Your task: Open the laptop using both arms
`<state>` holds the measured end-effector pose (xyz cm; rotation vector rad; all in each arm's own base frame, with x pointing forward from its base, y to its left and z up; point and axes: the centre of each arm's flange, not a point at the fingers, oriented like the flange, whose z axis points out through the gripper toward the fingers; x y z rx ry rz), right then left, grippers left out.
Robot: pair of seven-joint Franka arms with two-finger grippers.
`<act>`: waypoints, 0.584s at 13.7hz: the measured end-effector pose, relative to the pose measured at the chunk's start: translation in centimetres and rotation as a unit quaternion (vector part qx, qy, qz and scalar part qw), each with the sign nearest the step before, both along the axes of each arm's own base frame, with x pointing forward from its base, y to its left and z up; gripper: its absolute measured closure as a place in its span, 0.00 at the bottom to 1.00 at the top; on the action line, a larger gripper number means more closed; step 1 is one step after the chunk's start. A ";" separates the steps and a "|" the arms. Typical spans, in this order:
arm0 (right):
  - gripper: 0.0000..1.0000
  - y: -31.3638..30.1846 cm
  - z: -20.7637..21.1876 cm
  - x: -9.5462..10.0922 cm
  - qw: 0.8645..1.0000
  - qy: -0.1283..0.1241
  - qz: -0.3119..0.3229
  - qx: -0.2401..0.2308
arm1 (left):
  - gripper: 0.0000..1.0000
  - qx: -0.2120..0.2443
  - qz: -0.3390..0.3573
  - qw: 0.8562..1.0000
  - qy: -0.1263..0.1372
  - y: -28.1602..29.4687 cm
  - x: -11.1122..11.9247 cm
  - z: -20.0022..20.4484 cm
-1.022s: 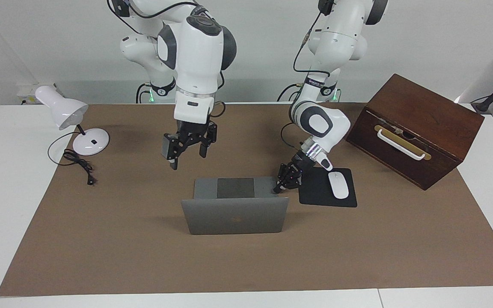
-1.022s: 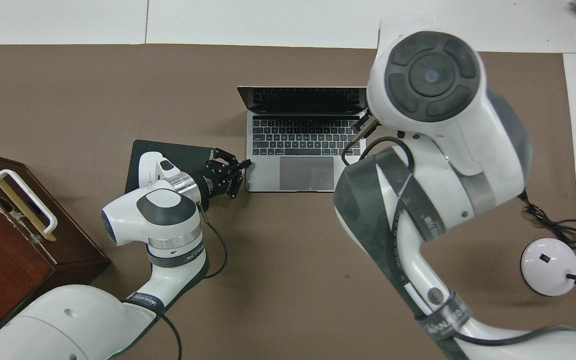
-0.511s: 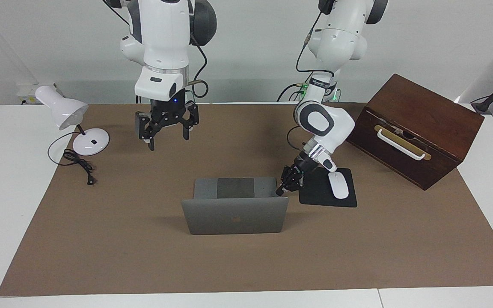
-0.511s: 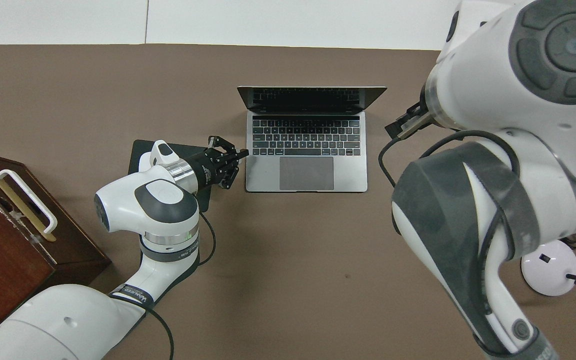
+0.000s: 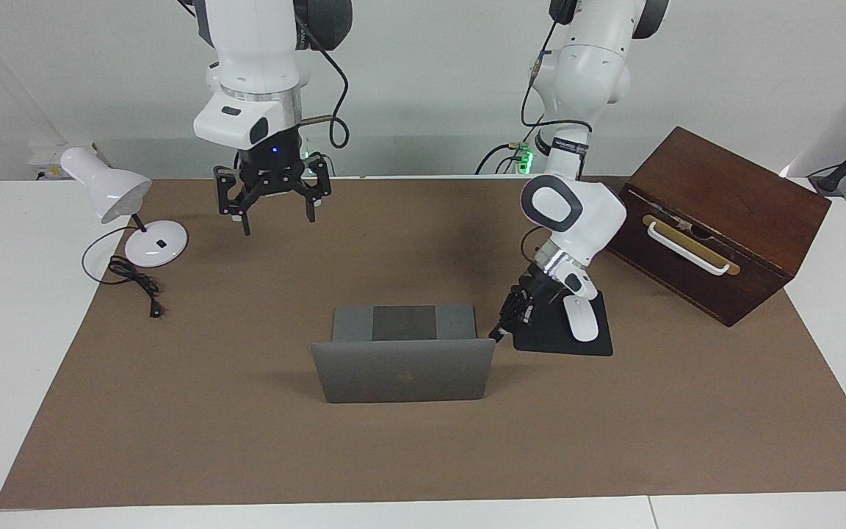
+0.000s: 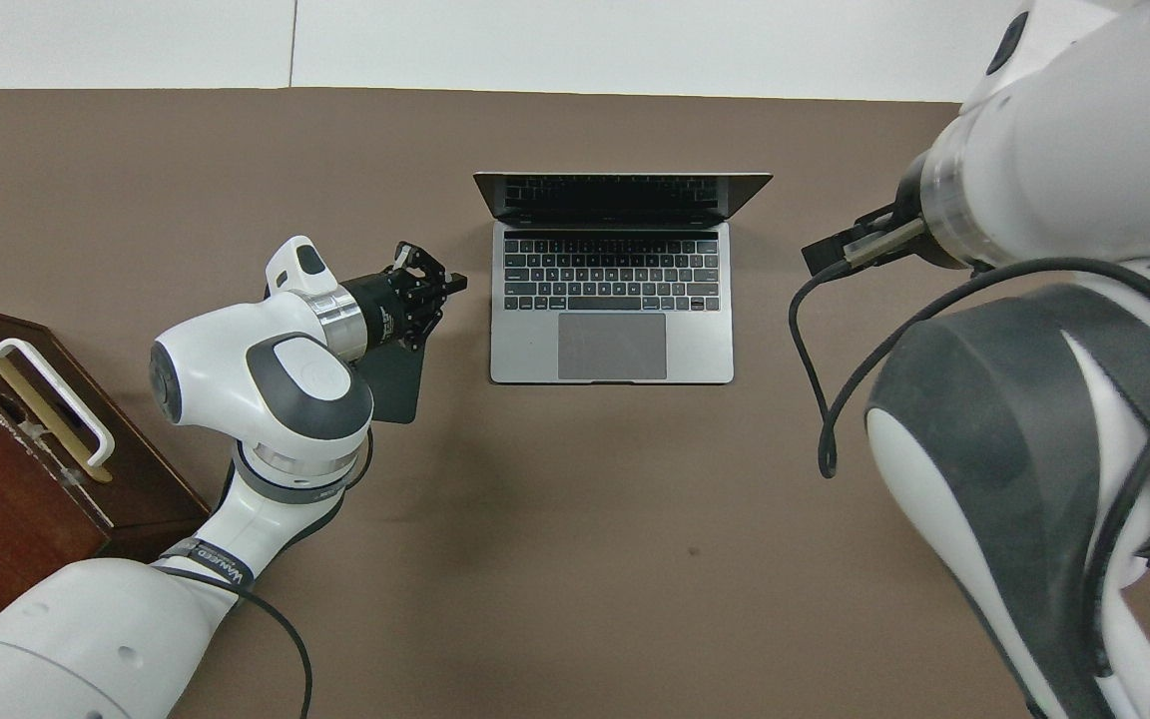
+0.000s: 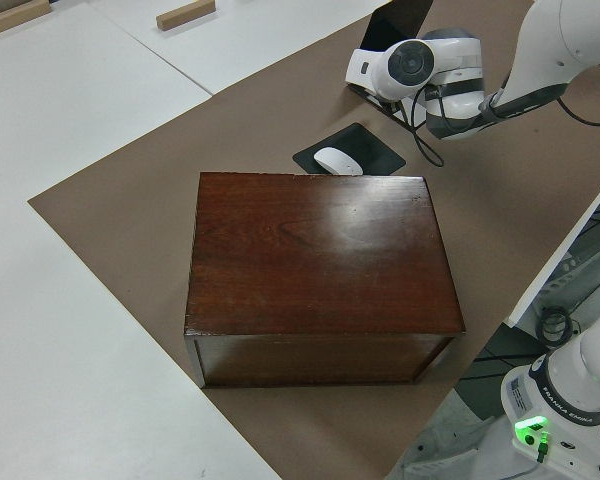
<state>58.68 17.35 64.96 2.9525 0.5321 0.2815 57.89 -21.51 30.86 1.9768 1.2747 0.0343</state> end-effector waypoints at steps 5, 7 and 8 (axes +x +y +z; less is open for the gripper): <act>0.00 -3.8 1.4 -0.3 0.998 0.008 -0.050 0.038 | 0.99 0.103 -0.057 0.991 -0.057 5.0 3.5 2.6; 0.00 -5.4 1.9 -0.4 0.996 0.011 -0.068 0.053 | 0.99 0.141 -0.074 0.984 -0.078 7.0 4.9 3.8; 0.00 -6.2 2.2 -0.4 0.995 0.011 -0.075 0.058 | 0.99 0.160 -0.081 0.980 -0.086 8.1 5.5 4.3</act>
